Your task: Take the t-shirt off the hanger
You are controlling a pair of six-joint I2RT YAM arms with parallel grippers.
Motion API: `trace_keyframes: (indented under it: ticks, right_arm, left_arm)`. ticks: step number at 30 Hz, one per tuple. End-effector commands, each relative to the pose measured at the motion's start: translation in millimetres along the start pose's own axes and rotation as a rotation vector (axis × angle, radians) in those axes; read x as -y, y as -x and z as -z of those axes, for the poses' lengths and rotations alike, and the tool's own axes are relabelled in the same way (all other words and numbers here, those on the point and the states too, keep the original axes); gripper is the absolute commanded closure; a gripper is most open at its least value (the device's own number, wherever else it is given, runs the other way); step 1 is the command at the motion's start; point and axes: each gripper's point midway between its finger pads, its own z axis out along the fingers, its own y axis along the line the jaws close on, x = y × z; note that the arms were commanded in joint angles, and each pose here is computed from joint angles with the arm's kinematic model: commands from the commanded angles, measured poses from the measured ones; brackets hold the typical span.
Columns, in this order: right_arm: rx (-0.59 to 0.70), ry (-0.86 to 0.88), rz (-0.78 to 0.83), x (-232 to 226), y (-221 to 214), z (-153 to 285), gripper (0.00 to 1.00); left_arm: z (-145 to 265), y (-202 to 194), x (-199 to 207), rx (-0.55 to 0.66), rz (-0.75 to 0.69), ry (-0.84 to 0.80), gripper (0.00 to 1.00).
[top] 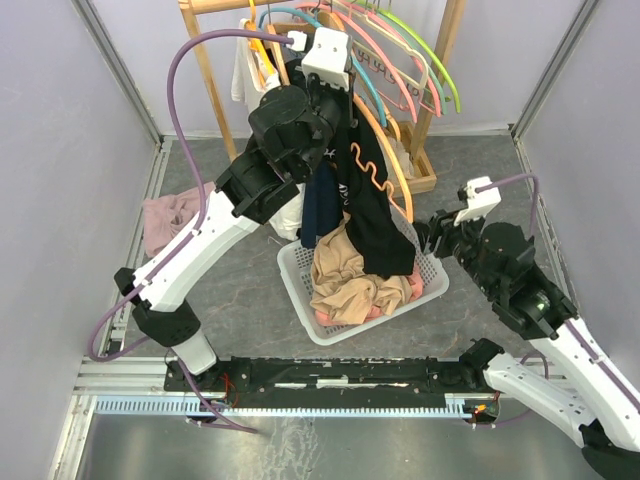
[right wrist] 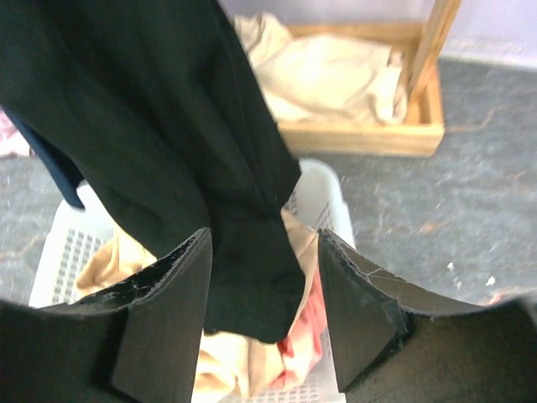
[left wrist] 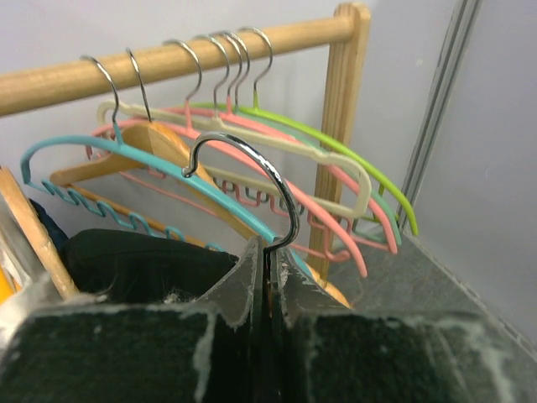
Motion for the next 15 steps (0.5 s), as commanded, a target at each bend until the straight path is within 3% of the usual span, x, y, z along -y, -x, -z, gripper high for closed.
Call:
trace_keyframes:
  ticks: [1,8,15]
  right_arm:
    - [0.174,-0.064,0.027,8.4,76.5,16.5,0.39]
    - [0.341,0.005,0.044,-8.0,159.6,42.2,0.38]
    - [0.400,0.213,0.054,-51.5,204.3,50.0,0.38]
  left_arm:
    - [21.1,43.3,-5.9,0.122,0.116,-0.036,0.97]
    - [28.1,22.2,7.3,0.082,0.119,-0.075,0.97]
    - [23.3,3.1,27.5,0.048,0.097,-0.087,0.97]
